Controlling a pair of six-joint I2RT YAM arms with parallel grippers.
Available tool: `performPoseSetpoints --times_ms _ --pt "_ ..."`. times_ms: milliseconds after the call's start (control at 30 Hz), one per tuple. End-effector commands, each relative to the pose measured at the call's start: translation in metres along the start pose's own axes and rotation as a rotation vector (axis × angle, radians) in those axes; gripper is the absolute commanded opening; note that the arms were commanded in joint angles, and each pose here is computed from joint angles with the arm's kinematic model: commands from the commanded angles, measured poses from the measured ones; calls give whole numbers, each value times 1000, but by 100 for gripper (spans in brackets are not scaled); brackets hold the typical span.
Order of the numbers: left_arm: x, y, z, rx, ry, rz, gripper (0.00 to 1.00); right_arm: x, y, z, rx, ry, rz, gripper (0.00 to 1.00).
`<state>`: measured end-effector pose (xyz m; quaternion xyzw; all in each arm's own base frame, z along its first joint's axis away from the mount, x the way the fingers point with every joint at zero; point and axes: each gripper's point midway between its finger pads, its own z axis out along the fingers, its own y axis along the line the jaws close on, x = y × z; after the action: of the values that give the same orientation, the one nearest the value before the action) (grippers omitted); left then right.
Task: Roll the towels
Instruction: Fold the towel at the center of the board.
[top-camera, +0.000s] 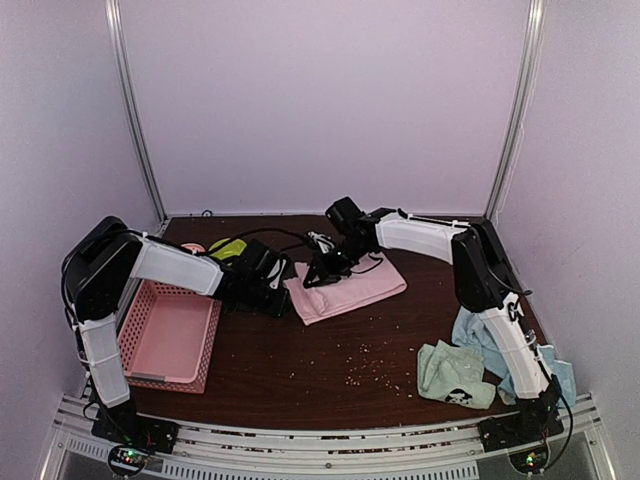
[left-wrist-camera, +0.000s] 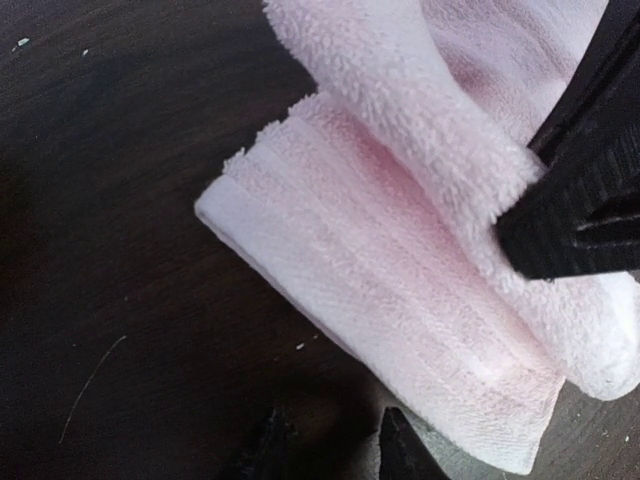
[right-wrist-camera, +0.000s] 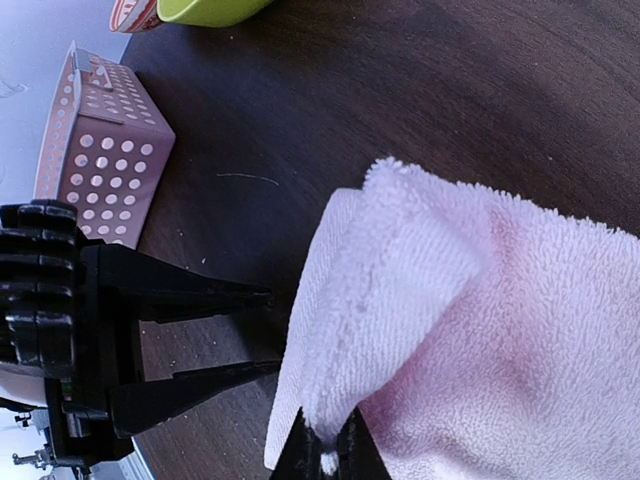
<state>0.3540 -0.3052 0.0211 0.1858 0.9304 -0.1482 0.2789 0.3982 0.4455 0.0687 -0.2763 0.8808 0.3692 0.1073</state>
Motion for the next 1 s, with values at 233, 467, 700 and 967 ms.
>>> performPoseSetpoints --times_ms 233,467,700,967 --pt "29 8 7 -2 71 -28 32 4 16 19 -77 12 10 0" --pt "31 9 6 -6 75 -29 32 12 25 28 -108 35 14 0" --pt "36 11 2 -12 88 -35 32 15 43 27 -202 56 19 12" --pt "18 22 -56 -81 16 -40 35 25 65 8 -299 96 -26 37"
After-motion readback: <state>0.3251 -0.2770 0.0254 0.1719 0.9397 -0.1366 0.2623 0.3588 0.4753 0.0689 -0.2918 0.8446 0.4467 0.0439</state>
